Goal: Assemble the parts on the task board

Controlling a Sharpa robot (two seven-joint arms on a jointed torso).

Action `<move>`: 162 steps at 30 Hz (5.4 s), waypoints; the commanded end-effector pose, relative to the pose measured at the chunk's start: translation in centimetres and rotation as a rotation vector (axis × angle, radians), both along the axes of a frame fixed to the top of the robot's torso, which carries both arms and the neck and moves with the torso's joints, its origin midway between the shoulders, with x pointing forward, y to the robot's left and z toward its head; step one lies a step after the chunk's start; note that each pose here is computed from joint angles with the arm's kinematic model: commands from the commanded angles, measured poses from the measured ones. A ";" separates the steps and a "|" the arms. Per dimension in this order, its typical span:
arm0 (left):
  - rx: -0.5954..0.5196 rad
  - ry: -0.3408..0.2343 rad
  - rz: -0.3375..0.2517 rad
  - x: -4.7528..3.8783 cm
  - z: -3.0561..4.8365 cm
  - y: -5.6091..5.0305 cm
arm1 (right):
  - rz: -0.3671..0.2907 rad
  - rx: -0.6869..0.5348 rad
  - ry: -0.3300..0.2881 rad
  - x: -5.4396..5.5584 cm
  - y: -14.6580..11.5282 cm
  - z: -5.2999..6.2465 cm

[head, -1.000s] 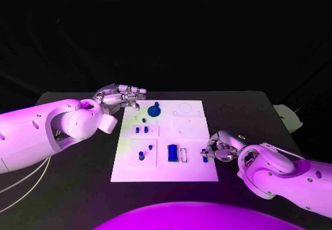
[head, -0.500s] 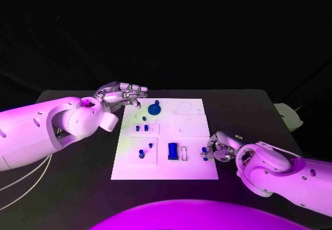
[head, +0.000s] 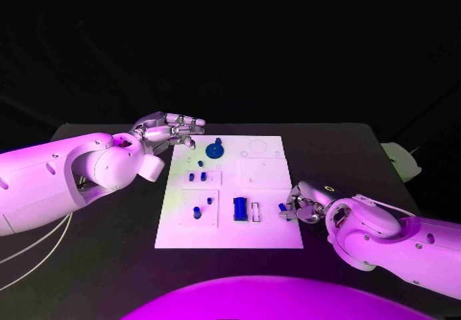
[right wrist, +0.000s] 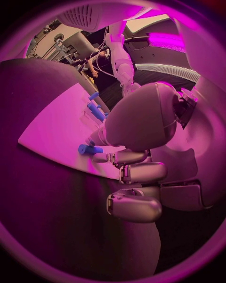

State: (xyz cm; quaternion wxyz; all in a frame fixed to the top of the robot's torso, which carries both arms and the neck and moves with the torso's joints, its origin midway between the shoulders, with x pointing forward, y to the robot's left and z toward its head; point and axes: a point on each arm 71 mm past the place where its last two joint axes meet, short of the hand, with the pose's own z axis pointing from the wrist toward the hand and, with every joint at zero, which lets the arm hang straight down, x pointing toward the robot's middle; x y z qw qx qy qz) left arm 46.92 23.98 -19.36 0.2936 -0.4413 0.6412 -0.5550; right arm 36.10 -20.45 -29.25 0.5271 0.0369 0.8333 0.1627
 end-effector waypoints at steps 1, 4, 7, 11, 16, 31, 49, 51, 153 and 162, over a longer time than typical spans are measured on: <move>-0.014 -0.006 -0.015 -0.04 0.13 -0.3 | 0.036 -0.064 0.023 -0.5 0.1 -0.9; -0.013 -0.004 -0.015 -0.05 0.12 -0.2 | 0.058 -0.086 0.009 -0.5 0.2 -0.9; -0.013 -0.004 -0.014 -0.04 0.11 -0.2 | 0.078 -0.111 0.006 -0.5 0.3 -1.0; -0.012 -0.004 -0.014 -0.05 0.11 -0.2 | 0.092 -0.132 0.005 -0.5 0.3 -1.1; -0.012 -0.004 -0.014 -0.06 0.11 -0.2 | 0.094 -0.143 0.001 -0.4 0.3 -1.1; -0.011 -0.002 -0.013 -0.07 0.11 -0.2 | 0.062 -0.030 -0.046 -1.0 1.4 0.3; -0.013 0.000 -0.022 -0.11 0.10 -0.3 | -0.019 0.173 -0.010 -1.1 3.7 1.7; -0.013 0.000 -0.023 -0.11 0.10 -0.3 | -0.023 0.185 -0.005 -1.1 4.0 1.7; 0.005 0.008 -0.039 -0.19 0.01 -0.2 | 0.077 0.116 0.094 -1.7 5.1 0.2; 0.005 0.009 -0.039 -0.20 0.01 -0.2 | 0.049 0.117 0.073 -1.2 4.8 0.1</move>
